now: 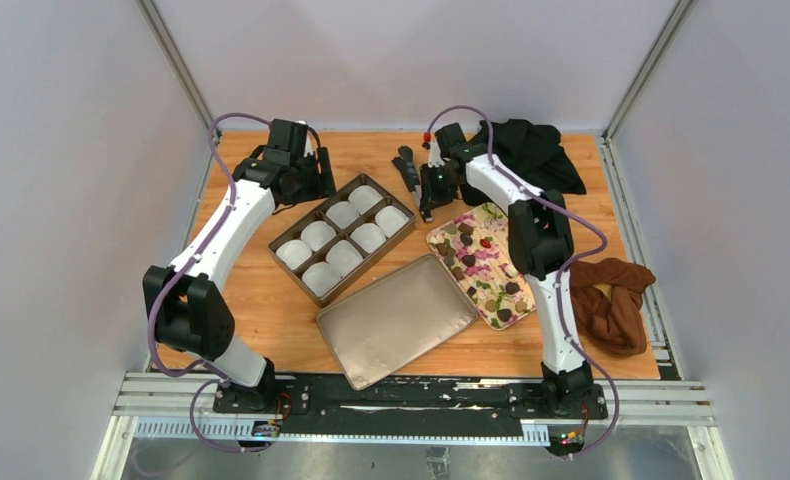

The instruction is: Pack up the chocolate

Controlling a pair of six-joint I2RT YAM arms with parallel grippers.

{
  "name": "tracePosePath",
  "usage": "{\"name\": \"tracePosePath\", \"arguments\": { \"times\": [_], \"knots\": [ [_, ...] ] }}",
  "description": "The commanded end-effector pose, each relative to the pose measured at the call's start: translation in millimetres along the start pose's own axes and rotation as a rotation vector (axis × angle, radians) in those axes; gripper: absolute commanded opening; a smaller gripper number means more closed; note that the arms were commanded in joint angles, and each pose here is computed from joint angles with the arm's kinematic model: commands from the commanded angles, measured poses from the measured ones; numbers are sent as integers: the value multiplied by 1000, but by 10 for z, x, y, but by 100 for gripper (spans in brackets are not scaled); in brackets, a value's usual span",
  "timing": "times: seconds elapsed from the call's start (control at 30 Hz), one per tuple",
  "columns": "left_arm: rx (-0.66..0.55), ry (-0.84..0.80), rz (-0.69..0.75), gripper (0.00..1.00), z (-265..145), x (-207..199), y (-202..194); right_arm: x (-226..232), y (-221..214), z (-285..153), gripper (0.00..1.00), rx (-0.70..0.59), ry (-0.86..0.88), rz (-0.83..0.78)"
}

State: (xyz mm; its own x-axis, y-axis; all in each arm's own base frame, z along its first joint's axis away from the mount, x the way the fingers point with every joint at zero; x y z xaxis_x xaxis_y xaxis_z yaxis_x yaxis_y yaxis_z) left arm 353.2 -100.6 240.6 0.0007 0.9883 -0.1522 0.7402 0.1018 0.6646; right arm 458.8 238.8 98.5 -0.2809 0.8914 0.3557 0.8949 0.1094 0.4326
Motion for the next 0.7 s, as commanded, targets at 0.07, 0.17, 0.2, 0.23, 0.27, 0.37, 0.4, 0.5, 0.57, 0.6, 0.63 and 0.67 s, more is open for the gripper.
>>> {"name": "tracePosePath", "arguments": {
  "times": [0.07, 0.17, 0.2, 0.23, 0.27, 0.37, 0.4, 0.5, 0.57, 0.6, 0.63, 0.67],
  "knots": [
    [-39, -5, -2, 70, -151, 11, 58, -153, -34, -253, 21, 50, 339, 224],
    [-39, -19, -19, 70, -141, -8, 44, -234, -18, -171, 21, 102, 486, 313],
    [-38, -26, -23, 70, -142, -18, 42, -259, -12, -156, 22, 118, 505, 331],
    [-35, -33, -26, 70, -141, -27, 38, -287, -6, -148, 23, 125, 513, 342],
    [-34, -40, -29, 70, -147, -36, 38, -323, 4, -152, 25, 127, 502, 352],
    [-37, -47, -37, 70, -165, -43, 31, -433, -1, -121, 28, 139, 471, 381],
    [-38, -48, -38, 70, -171, -44, 29, -488, -11, -99, 29, 149, 461, 406],
    [-38, -53, -42, 70, -185, -48, 22, -676, -40, -53, 40, 172, 419, 471],
    [-38, -56, -42, 71, -194, -48, 15, -732, -42, -54, 55, 171, 383, 474],
    [-38, -56, -43, 71, -197, -48, 12, -750, -36, -66, 64, 168, 362, 467],
    [-38, -58, -43, 71, -194, -51, 15, -768, -28, -83, 67, 163, 336, 458],
    [-37, -61, -44, 71, -194, -56, 13, -784, -3, -114, 68, 151, 308, 442]
  ]
}}
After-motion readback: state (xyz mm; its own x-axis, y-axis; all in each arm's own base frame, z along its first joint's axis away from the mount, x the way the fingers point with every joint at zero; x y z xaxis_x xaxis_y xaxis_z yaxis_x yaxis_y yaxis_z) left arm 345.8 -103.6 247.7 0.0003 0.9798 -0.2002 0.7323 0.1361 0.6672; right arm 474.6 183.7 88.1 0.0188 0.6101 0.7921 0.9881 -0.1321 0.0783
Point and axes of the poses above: each gripper's point midway between its finger pads, its own z axis out along the fingers, its own x axis along the line the jaws close on, y = z × x, the point moved 6 cm from there along -z, back along the fingers, and after that the axes turned 7 degrees about z, right-handed, at the moved point
